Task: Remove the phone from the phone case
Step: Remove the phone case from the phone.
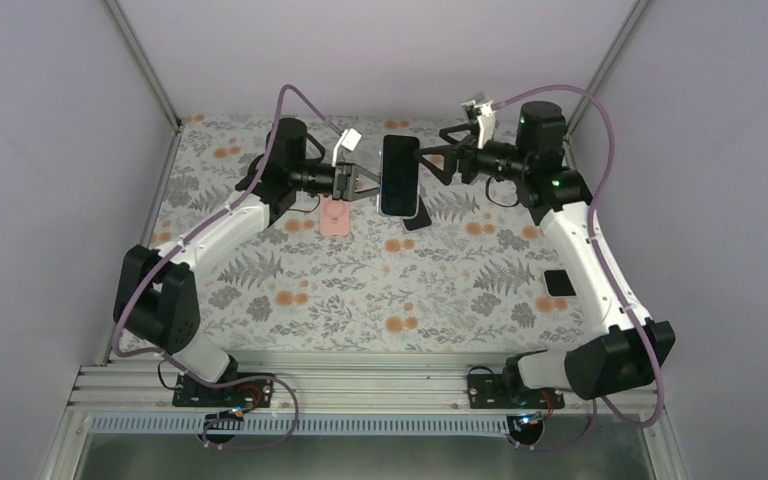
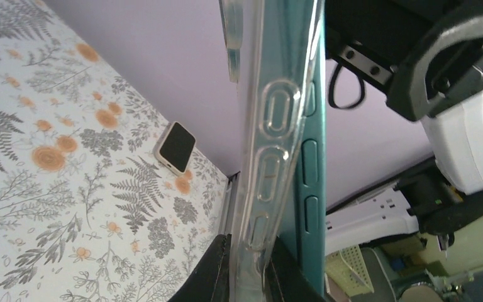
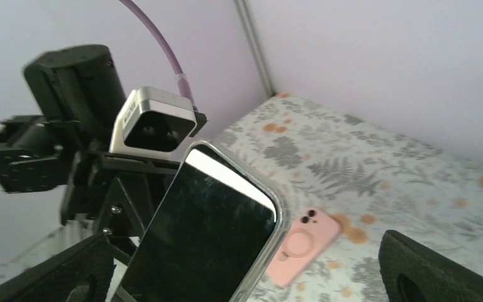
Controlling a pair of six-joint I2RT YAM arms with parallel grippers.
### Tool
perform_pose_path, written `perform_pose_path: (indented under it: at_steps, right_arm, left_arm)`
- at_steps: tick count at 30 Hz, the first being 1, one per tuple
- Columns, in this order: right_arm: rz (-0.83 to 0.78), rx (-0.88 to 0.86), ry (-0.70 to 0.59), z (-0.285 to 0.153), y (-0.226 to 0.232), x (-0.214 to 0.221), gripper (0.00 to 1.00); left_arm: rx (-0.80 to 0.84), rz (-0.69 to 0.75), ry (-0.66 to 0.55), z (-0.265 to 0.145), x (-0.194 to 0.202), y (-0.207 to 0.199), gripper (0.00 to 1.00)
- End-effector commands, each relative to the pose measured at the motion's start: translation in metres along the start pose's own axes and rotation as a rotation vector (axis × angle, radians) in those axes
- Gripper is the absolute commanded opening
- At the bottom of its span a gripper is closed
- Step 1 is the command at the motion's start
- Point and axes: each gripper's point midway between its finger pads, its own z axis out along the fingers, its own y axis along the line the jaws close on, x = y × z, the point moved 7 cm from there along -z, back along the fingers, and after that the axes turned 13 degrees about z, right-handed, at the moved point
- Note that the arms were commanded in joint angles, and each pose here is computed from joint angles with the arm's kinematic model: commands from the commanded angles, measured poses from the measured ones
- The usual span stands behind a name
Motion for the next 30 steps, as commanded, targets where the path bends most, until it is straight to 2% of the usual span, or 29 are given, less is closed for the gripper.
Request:
perform_pose_path:
  at_steps: [1,13,16,30]
  right_arm:
    - [-0.162,0.225,-0.047,-0.001,-0.001,0.0,0.96]
    - [-0.429,0.364,0.02,0.035,0.029,0.039,0.91]
    - [-0.484,0.364,0.051,0.045,0.038,0.052,0.85]
    - [-0.609,0.4,0.114,0.074,0.047,0.082,0.79]
  left_arm:
    - [-0.021,-0.025,-0.041,-0.003,-0.008,0.008,0.02]
    - [-0.064,-0.181,-0.069,-0.008,-0.01,0.033,0.02]
    - [-0.073,-0.214,-0.077,-0.011,-0.008,0.038,0.02]
    - [-0.074,-0.282,-0.111,-0.02,-0.005,0.045,0.02]
